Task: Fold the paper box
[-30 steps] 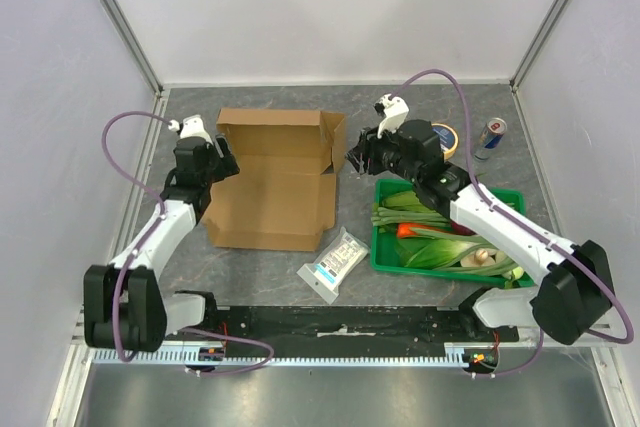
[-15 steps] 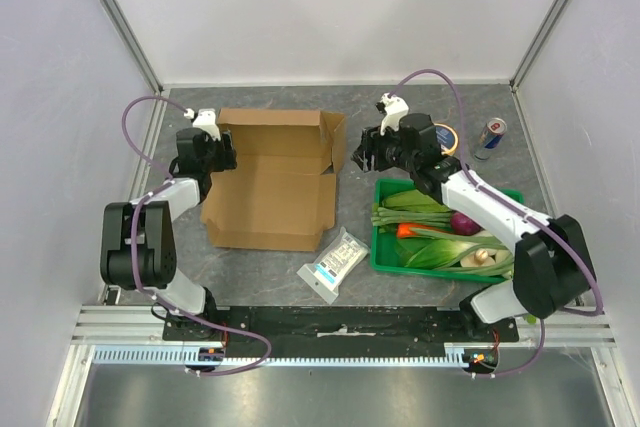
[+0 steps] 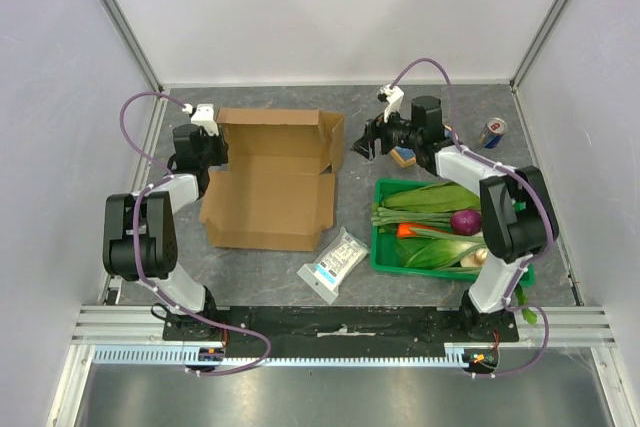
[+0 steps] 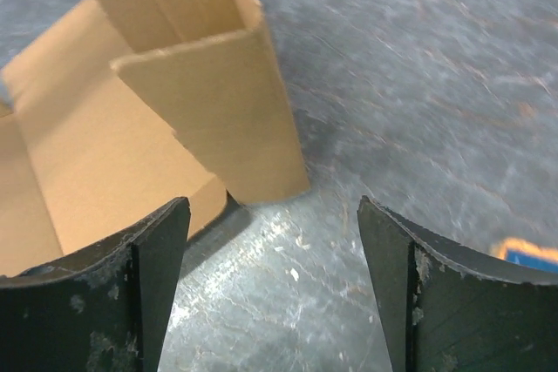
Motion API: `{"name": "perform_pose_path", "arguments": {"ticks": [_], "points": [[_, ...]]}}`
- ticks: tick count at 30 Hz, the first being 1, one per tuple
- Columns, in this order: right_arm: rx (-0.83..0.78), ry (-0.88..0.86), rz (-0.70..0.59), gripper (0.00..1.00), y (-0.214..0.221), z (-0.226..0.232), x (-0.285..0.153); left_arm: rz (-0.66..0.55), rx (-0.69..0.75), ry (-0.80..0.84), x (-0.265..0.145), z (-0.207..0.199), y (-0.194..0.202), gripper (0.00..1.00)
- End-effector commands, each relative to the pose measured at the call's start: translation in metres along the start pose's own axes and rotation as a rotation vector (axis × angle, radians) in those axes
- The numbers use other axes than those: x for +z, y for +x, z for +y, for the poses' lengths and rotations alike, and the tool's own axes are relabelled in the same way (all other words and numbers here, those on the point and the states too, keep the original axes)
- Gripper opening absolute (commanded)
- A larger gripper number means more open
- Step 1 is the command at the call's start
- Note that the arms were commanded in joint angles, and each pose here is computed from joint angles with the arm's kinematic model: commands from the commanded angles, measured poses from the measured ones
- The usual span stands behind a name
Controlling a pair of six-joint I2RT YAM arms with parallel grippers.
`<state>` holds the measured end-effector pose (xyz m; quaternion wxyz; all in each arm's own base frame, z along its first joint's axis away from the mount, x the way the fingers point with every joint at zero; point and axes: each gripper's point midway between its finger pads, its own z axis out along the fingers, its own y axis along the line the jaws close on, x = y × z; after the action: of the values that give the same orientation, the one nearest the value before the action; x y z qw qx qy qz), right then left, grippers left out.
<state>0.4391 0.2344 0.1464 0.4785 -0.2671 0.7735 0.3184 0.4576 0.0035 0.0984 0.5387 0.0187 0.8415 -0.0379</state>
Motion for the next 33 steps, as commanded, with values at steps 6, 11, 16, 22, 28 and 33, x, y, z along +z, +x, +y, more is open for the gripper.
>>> {"name": "perform_pose_path", "arguments": {"ticks": [6, 11, 16, 22, 28, 33], "points": [[-0.223, -0.445, -0.116, 0.88, -0.056, 0.027, 0.032, -0.099, 0.054, -0.001, 0.004, 0.003, -0.032, 0.22], [-0.191, -0.513, -0.116, 0.87, -0.05, 0.036, 0.038, -0.108, 0.061, -0.014, 0.001, 0.005, -0.036, 0.15], [-0.174, -0.609, -0.14, 0.85, -0.047, 0.063, 0.04, -0.1, 0.065, -0.014, 0.002, 0.002, -0.033, 0.1], [-0.157, -0.667, -0.143, 0.82, -0.041, 0.097, 0.039, -0.099, 0.079, -0.022, 0.001, 0.0, -0.033, 0.06], [-0.072, -0.534, -0.127, 0.77, -0.035, 0.103, 0.042, -0.077, 0.09, -0.05, 0.002, -0.002, -0.027, 0.02], [-0.007, -0.206, -0.134, 0.83, -0.04, 0.088, 0.047, -0.079, 0.059, -0.092, -0.001, 0.003, -0.031, 0.02]]}}
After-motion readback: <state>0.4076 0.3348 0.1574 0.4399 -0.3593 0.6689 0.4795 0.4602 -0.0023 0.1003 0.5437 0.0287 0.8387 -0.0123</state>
